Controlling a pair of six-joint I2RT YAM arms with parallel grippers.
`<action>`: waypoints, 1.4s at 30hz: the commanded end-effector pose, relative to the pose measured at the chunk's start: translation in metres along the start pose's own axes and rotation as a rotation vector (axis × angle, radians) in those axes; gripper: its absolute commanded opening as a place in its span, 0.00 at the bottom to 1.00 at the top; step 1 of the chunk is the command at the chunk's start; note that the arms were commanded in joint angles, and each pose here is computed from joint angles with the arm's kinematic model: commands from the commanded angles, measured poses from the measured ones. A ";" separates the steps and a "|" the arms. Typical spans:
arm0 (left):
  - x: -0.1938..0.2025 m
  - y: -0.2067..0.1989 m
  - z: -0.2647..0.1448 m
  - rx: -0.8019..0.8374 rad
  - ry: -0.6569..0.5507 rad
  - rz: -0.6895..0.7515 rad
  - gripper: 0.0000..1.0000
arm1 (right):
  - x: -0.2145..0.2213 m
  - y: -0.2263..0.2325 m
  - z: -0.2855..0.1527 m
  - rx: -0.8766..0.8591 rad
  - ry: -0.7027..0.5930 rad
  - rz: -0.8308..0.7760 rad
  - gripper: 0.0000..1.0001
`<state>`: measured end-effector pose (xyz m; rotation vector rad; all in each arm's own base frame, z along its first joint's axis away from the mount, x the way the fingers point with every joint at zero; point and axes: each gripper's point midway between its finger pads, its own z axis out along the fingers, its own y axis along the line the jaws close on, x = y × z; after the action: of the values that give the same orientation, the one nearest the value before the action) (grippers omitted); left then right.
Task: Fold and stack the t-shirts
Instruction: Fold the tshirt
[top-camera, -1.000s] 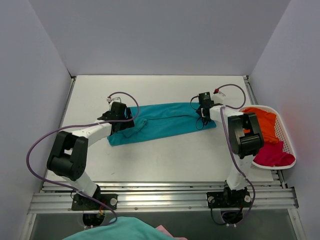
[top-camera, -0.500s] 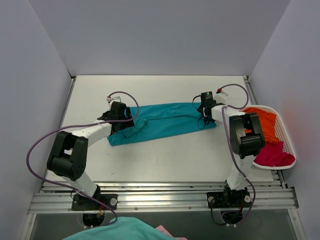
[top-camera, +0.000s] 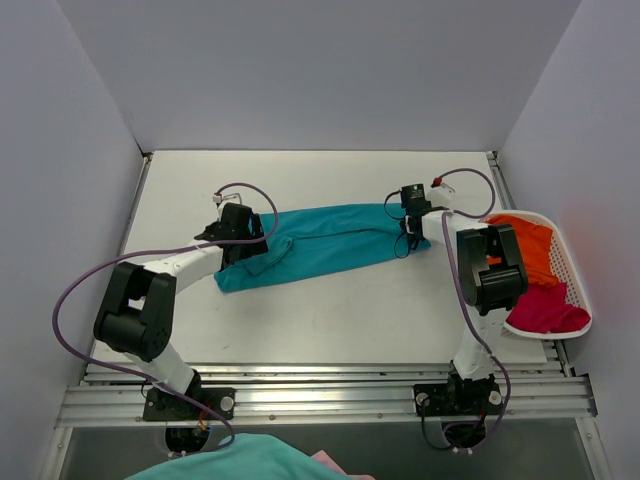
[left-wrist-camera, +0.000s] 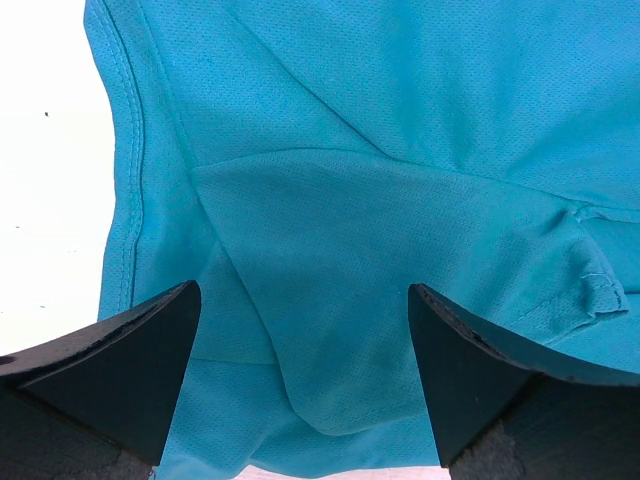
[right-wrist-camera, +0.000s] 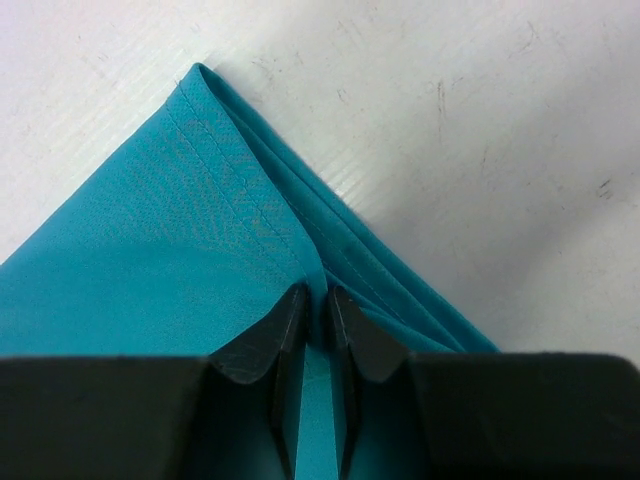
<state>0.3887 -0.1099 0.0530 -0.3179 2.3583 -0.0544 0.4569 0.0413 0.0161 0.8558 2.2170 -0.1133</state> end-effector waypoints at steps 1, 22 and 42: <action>-0.020 -0.005 0.001 0.009 -0.062 -0.012 0.93 | -0.009 0.003 0.003 0.010 -0.016 0.007 0.11; -0.019 -0.004 0.002 0.007 -0.058 -0.006 0.93 | -0.024 0.005 -0.002 0.020 -0.039 0.010 0.34; -0.018 -0.003 0.002 0.007 -0.061 -0.008 0.92 | -0.027 0.011 0.003 0.014 -0.038 0.004 0.32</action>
<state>0.3881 -0.1096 0.0487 -0.3134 2.3688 -0.0469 0.4714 0.0415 0.0188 0.8536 2.2152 -0.1179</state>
